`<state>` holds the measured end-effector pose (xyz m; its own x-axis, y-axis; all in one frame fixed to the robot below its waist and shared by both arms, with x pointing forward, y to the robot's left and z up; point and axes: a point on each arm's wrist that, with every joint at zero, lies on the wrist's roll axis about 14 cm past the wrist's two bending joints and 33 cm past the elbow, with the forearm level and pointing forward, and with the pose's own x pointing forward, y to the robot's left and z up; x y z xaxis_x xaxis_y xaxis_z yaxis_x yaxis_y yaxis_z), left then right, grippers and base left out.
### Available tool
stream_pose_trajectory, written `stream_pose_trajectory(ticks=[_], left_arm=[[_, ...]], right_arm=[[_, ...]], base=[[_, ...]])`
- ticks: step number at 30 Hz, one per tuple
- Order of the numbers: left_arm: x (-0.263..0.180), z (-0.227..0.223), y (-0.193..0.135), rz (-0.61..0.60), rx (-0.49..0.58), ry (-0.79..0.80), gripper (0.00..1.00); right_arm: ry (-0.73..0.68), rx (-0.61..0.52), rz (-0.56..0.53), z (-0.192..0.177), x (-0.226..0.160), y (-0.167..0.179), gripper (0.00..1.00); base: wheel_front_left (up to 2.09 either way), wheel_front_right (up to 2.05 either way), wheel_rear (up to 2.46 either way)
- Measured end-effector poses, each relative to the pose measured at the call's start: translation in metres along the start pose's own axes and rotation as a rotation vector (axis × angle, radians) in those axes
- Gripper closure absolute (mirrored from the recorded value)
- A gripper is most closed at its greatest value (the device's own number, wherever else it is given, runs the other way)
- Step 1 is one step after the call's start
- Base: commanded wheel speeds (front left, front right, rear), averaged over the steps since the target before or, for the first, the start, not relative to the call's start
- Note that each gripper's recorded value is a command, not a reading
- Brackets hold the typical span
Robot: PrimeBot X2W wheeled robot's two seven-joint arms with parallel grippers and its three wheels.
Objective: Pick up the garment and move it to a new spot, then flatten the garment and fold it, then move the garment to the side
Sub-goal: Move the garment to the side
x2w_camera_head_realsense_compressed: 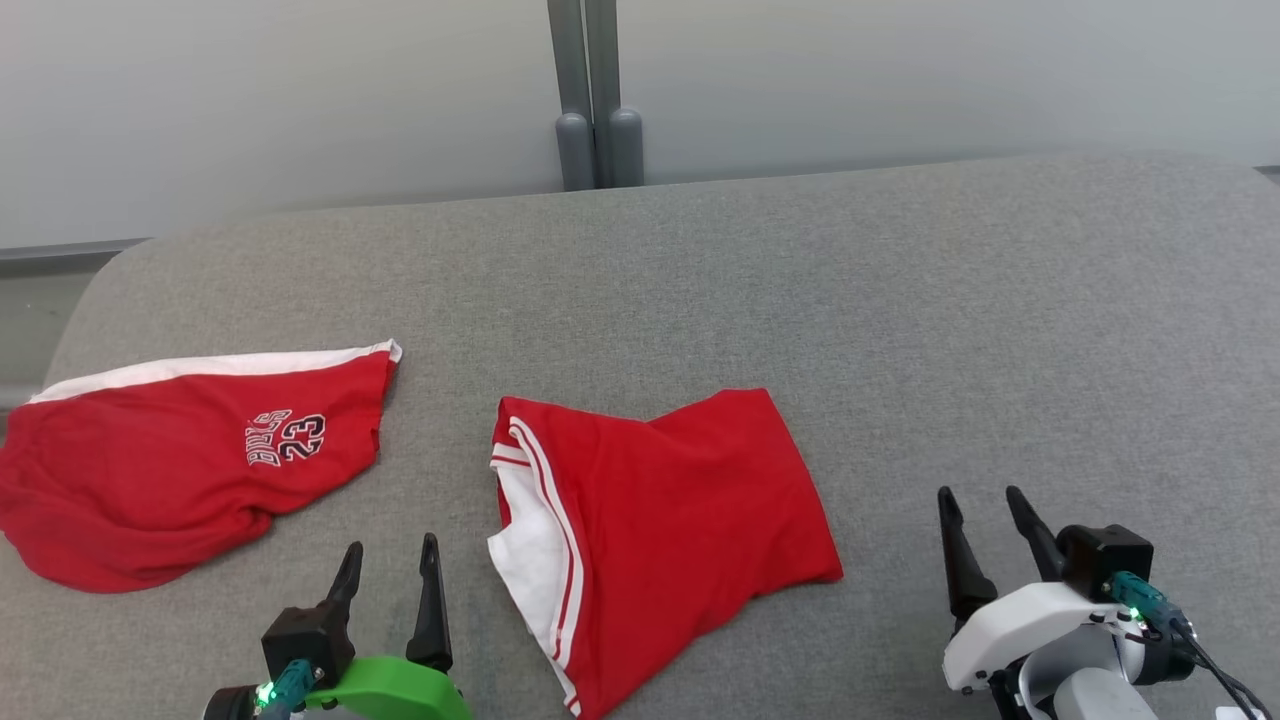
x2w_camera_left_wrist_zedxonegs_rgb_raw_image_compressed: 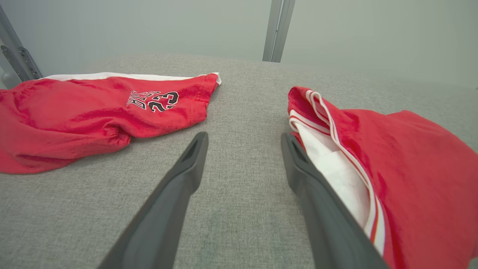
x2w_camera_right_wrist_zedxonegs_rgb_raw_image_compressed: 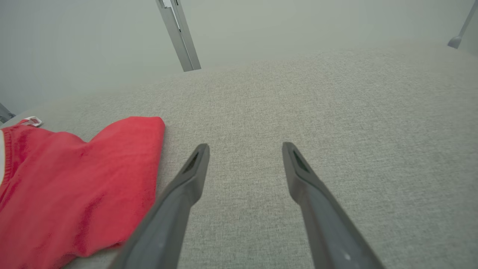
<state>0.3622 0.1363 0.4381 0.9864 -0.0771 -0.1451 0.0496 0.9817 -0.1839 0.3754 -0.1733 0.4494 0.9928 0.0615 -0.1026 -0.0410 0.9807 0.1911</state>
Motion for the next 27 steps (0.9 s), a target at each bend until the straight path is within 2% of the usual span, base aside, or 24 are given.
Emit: stream_pose_trajectory(ticks=[10, 16, 27], left_arm=[[-0.002, -0.008, 0.01, 0.034, -0.024, 0.025, 0.0], [-0.005, -0.009, 0.023, 0.073, -0.033, 0.027, 0.0], [-0.013, -0.013, 0.047, 0.154, -0.047, 0.038, 0.0]], right_arm=[[0.093, 0.035, 0.171, -0.024, 0.024, 0.059, 0.0], [0.125, 0.017, 0.248, -0.028, 0.047, 0.086, 0.0], [0.254, 0.02, 0.263, -0.064, 0.063, 0.096, 0.0]], base=[[0.0, 0.0, 0.0], [0.0, 0.0, 0.0], [0.0, 0.0, 0.0]])
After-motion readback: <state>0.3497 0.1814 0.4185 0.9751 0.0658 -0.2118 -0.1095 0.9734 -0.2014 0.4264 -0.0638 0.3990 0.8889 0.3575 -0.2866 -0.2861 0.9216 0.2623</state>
